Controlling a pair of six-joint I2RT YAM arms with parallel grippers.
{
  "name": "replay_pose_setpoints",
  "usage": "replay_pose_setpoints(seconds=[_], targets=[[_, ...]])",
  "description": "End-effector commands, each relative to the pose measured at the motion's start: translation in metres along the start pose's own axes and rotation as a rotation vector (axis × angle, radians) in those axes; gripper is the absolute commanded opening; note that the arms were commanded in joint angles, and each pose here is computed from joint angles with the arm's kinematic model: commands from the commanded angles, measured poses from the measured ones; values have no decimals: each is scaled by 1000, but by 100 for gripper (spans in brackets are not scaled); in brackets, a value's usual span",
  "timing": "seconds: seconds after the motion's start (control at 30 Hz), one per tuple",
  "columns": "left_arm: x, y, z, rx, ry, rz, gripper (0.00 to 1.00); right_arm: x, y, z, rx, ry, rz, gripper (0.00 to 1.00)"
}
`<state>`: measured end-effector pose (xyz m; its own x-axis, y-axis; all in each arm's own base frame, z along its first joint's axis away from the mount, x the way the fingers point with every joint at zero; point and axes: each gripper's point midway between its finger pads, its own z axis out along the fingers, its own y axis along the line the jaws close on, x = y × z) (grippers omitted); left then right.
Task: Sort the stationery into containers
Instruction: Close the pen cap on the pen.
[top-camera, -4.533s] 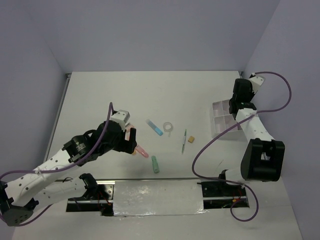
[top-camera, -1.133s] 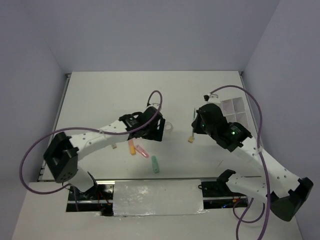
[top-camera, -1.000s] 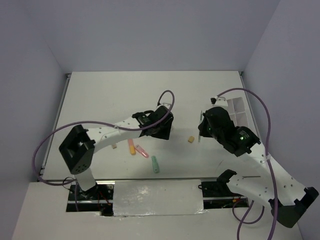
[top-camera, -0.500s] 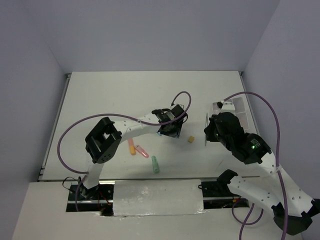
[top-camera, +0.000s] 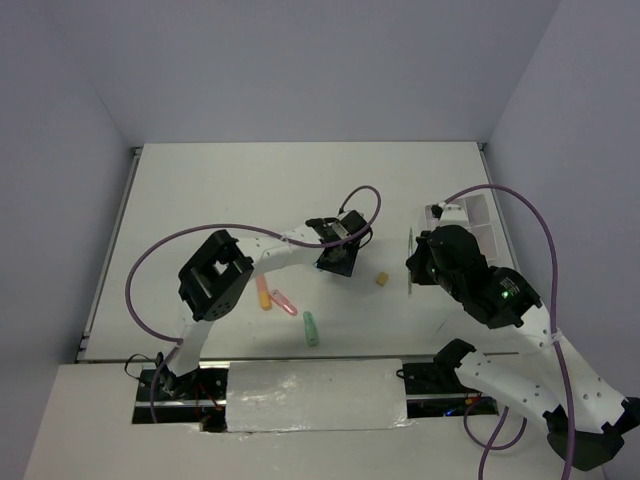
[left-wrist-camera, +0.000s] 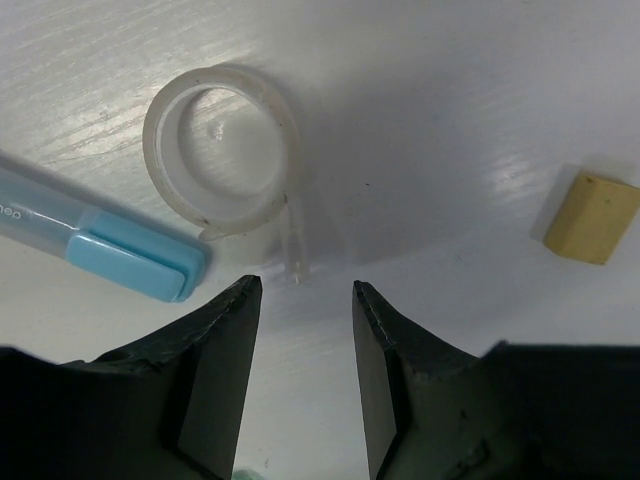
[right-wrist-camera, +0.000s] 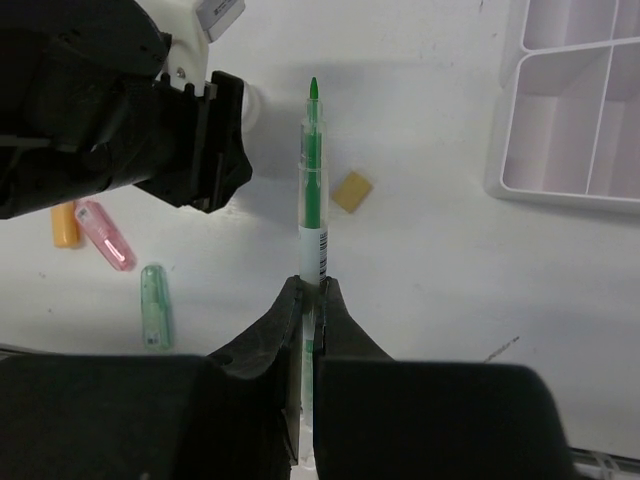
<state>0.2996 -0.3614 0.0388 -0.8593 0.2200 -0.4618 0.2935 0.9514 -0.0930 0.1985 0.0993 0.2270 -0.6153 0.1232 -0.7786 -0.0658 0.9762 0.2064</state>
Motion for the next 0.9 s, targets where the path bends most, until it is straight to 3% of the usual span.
replay_pose_setpoints(seconds=[0.0,0.53,0.87], targets=[[-3,3,7,6,0,4,54,-6,4,1,-26,-27,-5,2],[0,6,22,-7,22,2,47,-4,4,0,-30,-26,-12,1],[17,19,33,-81,68,15,34,-7,5,-1,-40,-37,-13,1]])
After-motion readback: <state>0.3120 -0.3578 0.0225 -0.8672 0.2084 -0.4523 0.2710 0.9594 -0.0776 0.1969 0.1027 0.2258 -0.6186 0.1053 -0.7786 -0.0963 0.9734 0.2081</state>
